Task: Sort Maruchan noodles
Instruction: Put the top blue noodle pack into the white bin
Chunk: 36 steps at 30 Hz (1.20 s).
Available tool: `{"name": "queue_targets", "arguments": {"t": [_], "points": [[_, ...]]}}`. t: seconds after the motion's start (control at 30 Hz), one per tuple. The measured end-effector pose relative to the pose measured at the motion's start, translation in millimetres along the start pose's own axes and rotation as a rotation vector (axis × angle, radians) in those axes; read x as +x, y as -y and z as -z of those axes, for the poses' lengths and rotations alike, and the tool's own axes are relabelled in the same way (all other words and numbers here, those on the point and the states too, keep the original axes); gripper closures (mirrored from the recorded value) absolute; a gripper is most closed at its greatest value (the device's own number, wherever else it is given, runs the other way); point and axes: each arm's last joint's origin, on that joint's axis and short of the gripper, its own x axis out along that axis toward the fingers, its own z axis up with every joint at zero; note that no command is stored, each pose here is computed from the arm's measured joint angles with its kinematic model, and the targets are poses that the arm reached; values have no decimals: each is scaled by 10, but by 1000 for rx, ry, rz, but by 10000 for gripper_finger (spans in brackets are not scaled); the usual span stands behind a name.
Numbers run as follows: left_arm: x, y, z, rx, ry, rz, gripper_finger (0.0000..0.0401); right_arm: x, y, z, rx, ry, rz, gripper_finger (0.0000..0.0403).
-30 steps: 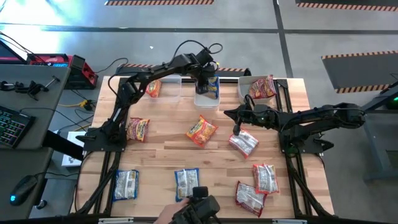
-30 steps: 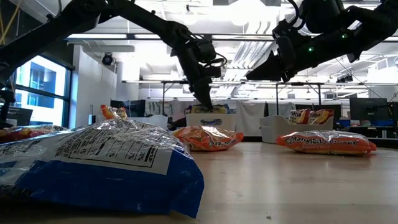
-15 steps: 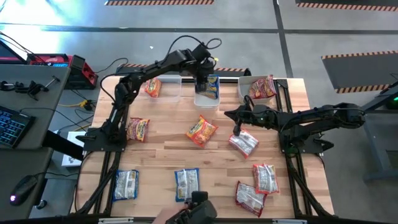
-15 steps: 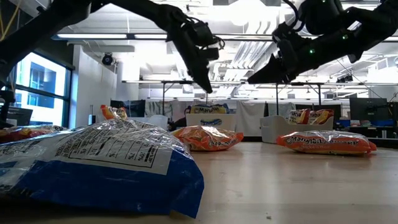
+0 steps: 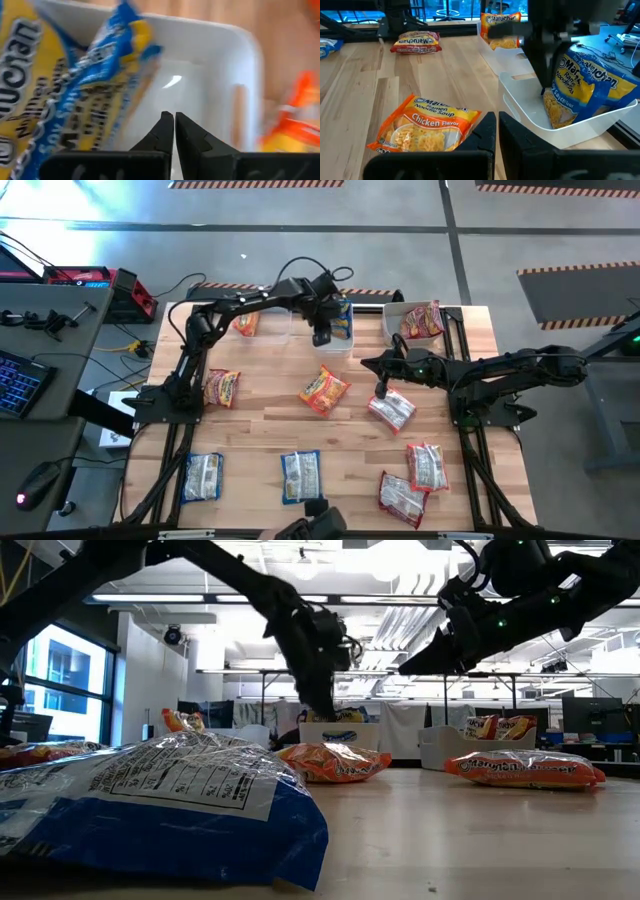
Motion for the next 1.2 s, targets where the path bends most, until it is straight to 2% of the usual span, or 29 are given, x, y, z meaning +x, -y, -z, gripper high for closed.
{"name": "queue_targets", "arguments": {"t": [0.07, 0.2, 0.4, 0.67, 0.83, 1.0, 1.1, 1.2], "points": [[82, 6, 20, -5, 9, -43, 396, 0, 0, -6, 1, 6, 0, 400], [142, 33, 20, -2, 12, -63, 400, 0, 4, -5, 3, 5, 13, 400], [238, 8, -4, 9, 1, -181, 398, 0, 6, -6, 4, 6, 19, 400], [243, 19, -36, -1, 28, -196, 398, 0, 14, -5, 16, 5, 48, 400], [88, 28, -73, -26, 61, -194, 399, 1, 33, 5, 76, -4, 84, 396], [-40, 67, -73, -59, 139, -131, 400, 22, 184, 31, 188, -22, 102, 344], [-105, 131, 34, -72, 222, -138, 400, 38, 330, 42, 205, -29, 107, 290], [-190, 233, 241, -101, 307, -156, 400, 96, 514, -13, 203, -49, 99, 234]]}}
